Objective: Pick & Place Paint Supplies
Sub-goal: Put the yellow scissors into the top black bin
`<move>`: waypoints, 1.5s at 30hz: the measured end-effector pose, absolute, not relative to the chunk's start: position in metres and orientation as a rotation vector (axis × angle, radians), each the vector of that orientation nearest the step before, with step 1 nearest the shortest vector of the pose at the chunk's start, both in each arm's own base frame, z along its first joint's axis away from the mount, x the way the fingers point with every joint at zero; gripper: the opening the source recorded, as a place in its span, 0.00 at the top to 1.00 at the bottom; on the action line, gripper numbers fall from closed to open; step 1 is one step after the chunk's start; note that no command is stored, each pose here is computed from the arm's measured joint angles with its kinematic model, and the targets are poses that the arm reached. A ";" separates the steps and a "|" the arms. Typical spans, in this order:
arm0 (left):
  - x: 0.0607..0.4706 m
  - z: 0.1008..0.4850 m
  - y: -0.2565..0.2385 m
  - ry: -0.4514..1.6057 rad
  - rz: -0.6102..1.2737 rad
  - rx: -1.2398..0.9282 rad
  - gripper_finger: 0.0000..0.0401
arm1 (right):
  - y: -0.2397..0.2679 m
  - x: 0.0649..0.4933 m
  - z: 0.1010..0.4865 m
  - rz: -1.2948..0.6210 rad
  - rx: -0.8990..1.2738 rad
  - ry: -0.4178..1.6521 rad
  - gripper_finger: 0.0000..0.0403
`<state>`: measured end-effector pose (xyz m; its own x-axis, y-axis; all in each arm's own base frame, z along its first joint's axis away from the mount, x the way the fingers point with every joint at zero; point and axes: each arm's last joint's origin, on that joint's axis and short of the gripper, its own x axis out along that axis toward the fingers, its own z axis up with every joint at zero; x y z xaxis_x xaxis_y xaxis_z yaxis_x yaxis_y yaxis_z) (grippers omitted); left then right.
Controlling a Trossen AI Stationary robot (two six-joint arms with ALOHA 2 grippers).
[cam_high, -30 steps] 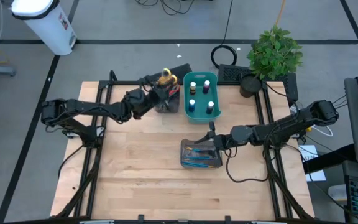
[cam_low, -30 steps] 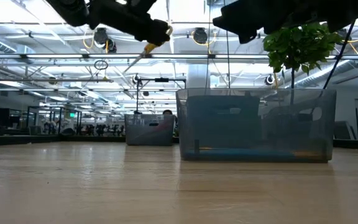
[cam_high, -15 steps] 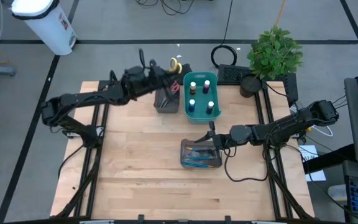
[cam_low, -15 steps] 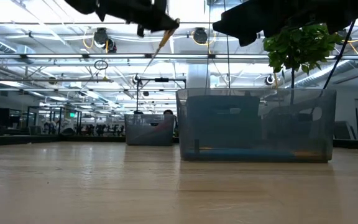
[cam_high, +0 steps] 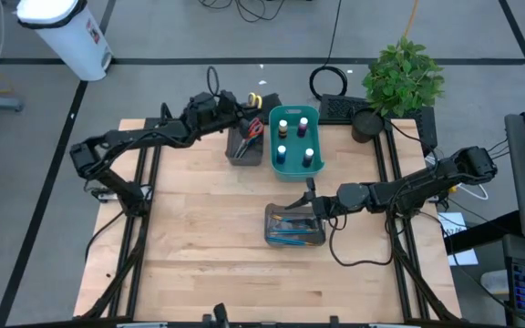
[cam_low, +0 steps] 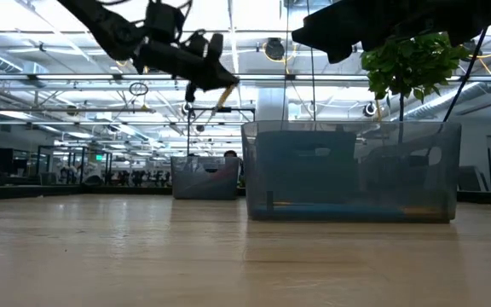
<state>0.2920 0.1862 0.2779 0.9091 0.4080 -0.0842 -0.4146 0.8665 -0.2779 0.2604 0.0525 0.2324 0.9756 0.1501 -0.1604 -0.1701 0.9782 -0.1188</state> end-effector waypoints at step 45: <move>0.291 0.185 0.187 0.171 0.554 -0.445 0.94 | 0.052 0.260 0.232 0.161 -0.110 0.153 0.60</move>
